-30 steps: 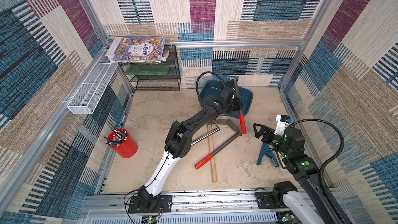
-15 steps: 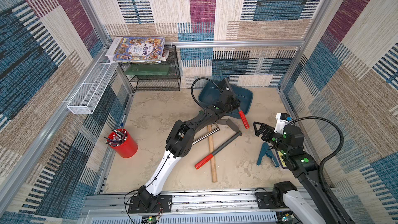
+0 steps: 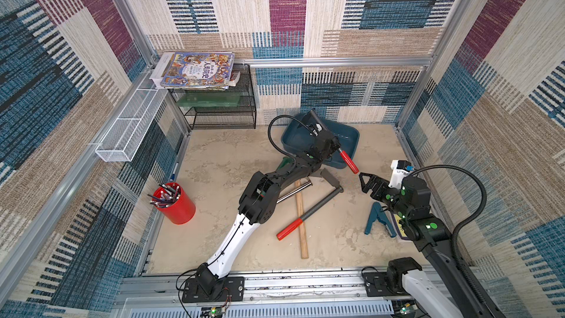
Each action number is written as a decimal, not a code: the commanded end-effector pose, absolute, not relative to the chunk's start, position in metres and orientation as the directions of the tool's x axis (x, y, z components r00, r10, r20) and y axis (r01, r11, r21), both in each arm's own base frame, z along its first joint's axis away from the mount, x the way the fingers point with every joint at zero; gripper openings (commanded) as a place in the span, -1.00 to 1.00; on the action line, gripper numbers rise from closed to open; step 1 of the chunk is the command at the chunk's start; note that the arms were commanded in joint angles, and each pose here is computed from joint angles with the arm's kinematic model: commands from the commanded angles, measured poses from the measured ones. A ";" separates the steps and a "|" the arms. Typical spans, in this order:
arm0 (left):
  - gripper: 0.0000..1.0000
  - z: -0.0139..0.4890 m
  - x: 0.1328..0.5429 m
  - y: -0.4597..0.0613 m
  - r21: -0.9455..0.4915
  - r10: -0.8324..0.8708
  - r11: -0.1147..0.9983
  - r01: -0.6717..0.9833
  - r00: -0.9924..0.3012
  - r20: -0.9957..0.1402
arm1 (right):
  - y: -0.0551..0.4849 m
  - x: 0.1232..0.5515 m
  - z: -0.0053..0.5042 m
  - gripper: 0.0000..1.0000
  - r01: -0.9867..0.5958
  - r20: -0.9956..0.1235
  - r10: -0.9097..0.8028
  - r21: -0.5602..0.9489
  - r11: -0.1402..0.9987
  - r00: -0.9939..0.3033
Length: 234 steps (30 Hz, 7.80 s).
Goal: Put the small hoe into the storage box
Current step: Place the hoe in the storage box.
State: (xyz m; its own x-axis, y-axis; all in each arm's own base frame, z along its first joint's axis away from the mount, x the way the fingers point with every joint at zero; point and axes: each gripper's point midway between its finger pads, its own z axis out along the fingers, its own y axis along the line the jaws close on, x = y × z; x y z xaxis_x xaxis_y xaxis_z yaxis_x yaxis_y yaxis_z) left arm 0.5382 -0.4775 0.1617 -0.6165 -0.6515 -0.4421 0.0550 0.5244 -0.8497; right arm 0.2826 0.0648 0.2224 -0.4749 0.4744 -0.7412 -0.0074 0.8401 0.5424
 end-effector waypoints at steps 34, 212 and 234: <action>-1.00 0.144 0.586 -0.430 -0.914 -0.880 0.390 -0.114 -0.340 -0.333 | 0.062 0.279 0.227 0.92 -0.020 -0.764 0.461 0.525 0.851 -0.451; 0.01 0.192 0.480 -0.435 -0.830 -0.188 0.533 0.165 -0.933 -0.307 | 0.121 0.278 0.222 0.91 -0.307 -0.756 0.302 0.547 0.779 -0.581; 0.05 0.186 0.375 -0.364 -0.569 0.215 0.672 0.474 -0.861 -0.462 | 0.146 0.269 0.215 0.91 -0.395 -0.714 0.230 0.592 0.703 -0.662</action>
